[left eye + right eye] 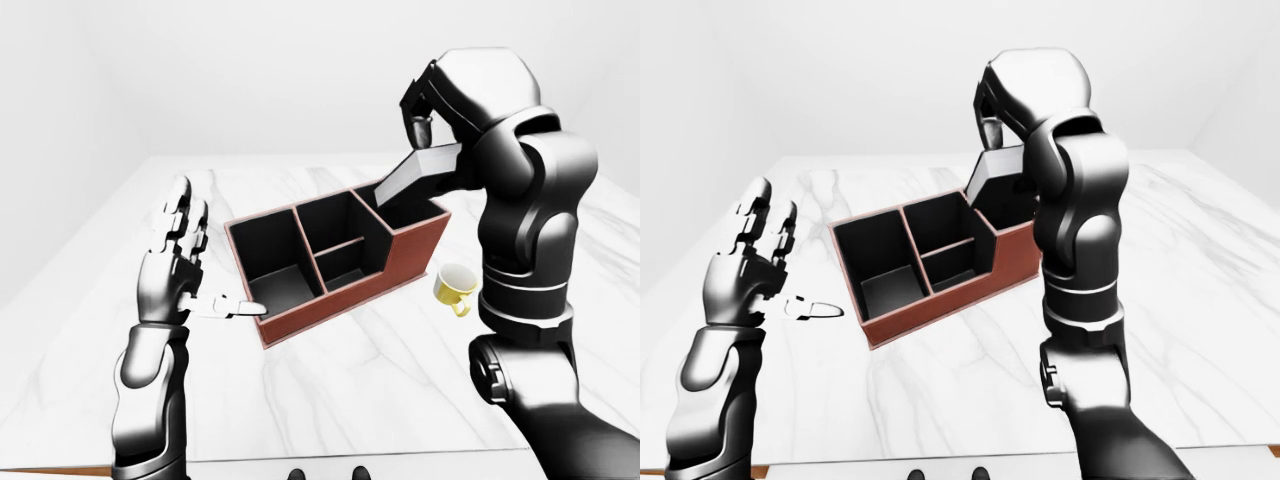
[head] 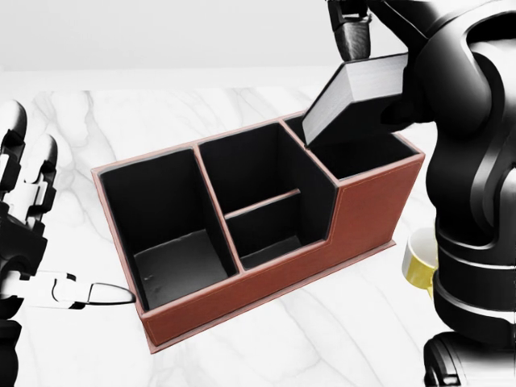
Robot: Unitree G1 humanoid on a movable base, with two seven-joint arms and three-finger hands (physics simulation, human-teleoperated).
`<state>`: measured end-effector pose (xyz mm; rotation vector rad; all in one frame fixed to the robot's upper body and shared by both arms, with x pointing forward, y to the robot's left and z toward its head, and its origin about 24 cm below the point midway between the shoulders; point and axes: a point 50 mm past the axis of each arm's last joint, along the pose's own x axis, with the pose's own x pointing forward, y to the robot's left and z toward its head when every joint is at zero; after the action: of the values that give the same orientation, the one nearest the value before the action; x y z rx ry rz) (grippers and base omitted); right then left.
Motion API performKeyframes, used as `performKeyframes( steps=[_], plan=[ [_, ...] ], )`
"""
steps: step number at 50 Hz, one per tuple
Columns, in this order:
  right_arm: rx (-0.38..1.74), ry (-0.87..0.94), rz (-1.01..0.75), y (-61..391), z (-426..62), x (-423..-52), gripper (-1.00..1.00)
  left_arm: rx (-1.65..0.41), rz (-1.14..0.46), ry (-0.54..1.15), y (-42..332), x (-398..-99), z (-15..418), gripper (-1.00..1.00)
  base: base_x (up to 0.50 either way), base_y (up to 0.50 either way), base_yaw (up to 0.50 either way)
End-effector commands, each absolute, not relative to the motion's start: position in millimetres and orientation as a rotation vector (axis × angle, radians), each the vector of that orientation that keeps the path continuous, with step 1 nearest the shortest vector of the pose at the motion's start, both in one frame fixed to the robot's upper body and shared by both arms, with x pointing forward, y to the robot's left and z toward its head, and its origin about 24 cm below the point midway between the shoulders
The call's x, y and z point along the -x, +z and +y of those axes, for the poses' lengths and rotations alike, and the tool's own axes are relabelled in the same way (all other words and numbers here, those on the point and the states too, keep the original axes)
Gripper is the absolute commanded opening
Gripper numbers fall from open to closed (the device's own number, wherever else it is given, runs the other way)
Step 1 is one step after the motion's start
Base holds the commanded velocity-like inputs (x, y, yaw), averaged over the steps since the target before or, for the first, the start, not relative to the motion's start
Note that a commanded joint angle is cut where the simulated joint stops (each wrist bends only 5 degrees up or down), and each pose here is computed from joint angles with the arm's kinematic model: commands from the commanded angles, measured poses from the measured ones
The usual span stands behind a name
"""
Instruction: Pick up the book and place it in the right compartment of the caddy.
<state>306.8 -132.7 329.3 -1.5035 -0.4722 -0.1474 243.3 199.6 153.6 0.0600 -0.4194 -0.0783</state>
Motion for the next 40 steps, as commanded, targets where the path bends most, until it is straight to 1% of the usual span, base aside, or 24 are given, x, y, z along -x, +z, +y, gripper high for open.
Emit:
performKeyframes(
  steps=[1,5,12,16,20,28,40],
  plan=[
    [1.422,0.107,-0.161,342.7,-138.1,-389.9,-1.00,-0.054,-0.436,-0.076,157.0,-242.6,200.1,1.00,0.00,0.00,0.00],
    [1.373,0.042,-0.122,345.8,-146.1,-410.4,-1.00,-0.050,-0.444,-0.073,158.8,-242.4,200.6,1.00,0.00,0.00,0.00],
    [1.379,-0.008,-0.120,334.8,-147.3,-425.0,-1.00,-0.044,-0.453,-0.063,160.7,-242.9,202.0,1.00,0.00,0.00,0.00],
    [1.377,-0.019,-0.111,328.1,-148.1,-427.2,-1.00,-0.042,-0.451,-0.056,160.6,-243.6,202.8,1.00,0.00,0.00,0.00],
    [1.382,-0.081,-0.100,322.2,-154.2,-428.9,-1.00,-0.039,-0.449,-0.046,160.2,-245.0,203.9,1.00,0.00,0.00,0.00],
    [1.362,-0.108,-0.074,308.3,-159.2,-431.3,-1.00,-0.033,-0.445,-0.037,159.6,-246.8,205.2,1.00,0.00,0.00,0.00],
    [1.365,-0.204,-0.116,304.1,-165.4,-431.5,-1.00,-0.026,-0.443,-0.020,159.9,-249.0,207.5,1.00,0.00,0.00,0.00]
  ],
)
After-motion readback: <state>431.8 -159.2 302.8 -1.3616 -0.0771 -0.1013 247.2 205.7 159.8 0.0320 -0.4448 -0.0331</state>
